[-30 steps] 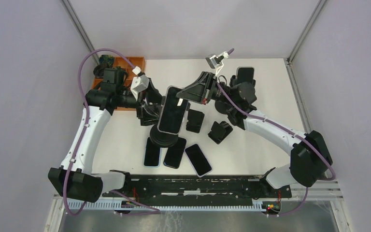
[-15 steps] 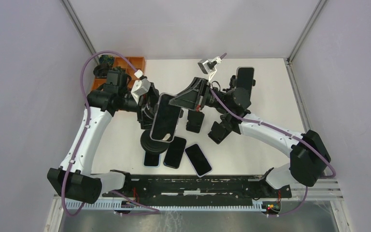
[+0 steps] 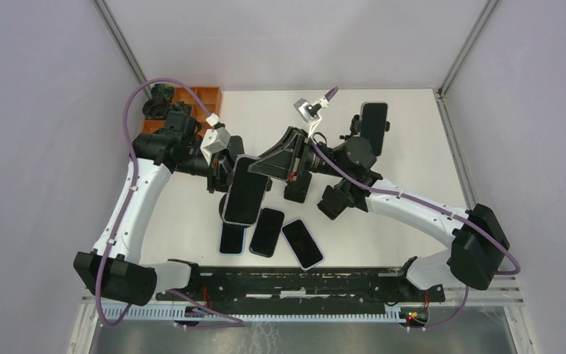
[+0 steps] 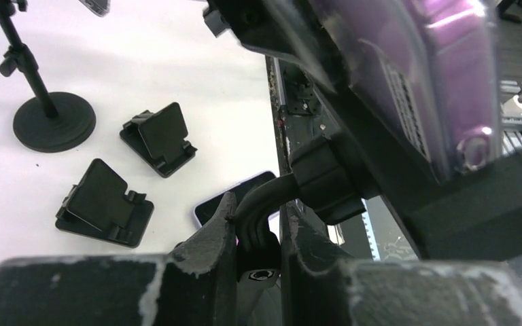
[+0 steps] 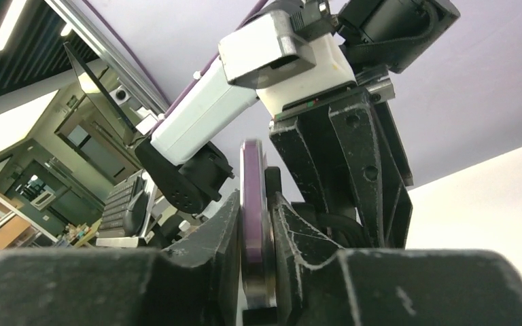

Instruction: Remove the phone from the phone stand

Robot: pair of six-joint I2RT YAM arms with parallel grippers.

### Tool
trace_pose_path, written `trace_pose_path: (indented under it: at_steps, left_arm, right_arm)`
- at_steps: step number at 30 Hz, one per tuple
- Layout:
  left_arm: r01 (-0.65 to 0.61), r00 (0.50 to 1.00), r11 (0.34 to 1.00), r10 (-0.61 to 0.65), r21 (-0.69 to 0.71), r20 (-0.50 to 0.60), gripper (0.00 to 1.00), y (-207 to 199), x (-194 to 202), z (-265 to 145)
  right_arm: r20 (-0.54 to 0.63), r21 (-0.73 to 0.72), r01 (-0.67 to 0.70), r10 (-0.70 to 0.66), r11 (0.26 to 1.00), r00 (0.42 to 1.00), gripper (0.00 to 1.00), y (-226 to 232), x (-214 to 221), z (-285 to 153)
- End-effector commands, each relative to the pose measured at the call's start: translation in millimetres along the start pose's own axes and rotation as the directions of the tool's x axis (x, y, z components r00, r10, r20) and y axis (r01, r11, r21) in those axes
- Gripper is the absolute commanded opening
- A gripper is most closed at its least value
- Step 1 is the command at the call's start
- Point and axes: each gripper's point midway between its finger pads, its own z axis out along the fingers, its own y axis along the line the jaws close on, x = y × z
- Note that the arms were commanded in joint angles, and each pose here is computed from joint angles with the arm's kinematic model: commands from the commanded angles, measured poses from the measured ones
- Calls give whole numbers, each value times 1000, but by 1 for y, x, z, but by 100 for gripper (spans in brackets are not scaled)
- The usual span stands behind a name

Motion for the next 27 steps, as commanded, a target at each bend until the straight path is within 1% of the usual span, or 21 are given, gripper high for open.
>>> trace_pose_path:
  at_steps: [1,4,6,9,12,17,20,23,27]
  left_arm:
    - [-113,993,993,112,36,23,2,-14,-17,0]
    - [-111,994,993,111,36,18,2,-15,-18,-1]
    - [-121,993,992,121,37,14,2,-17,-17,-1]
    - [-128,992,991,127,41,12,2,-20,-17,0]
    - [-138,990,990,138,35,-4,2,-20,-16,-1]
    - [-137,989,990,138,23,-44,2,-18,-8,-2]
    - [-132,990,991,133,20,-55,2,-17,-5,-2]
    - [-142,988,990,143,21,-60,2,-18,-2,-2]
    - [-141,987,990,142,20,-80,2,-17,3,-2]
  right_arm:
    - [30,-28,109,-109,994,994,35,24,-16,-2]
    - [-48,-28,148,-149,989,988,48,22,-4,-4]
    - [-95,-44,160,-163,986,982,53,24,1,-4]
    - [-170,-75,147,-158,986,973,54,24,12,-4]
    - [-204,-98,143,-161,985,966,52,26,19,-7]
    - [-214,-95,140,-157,986,964,41,25,22,-8]
    - [-231,-89,130,-147,988,962,39,21,26,-7]
    - [-231,-77,126,-141,989,963,29,17,26,-5]
    - [-233,-88,129,-146,988,961,19,18,23,-2]
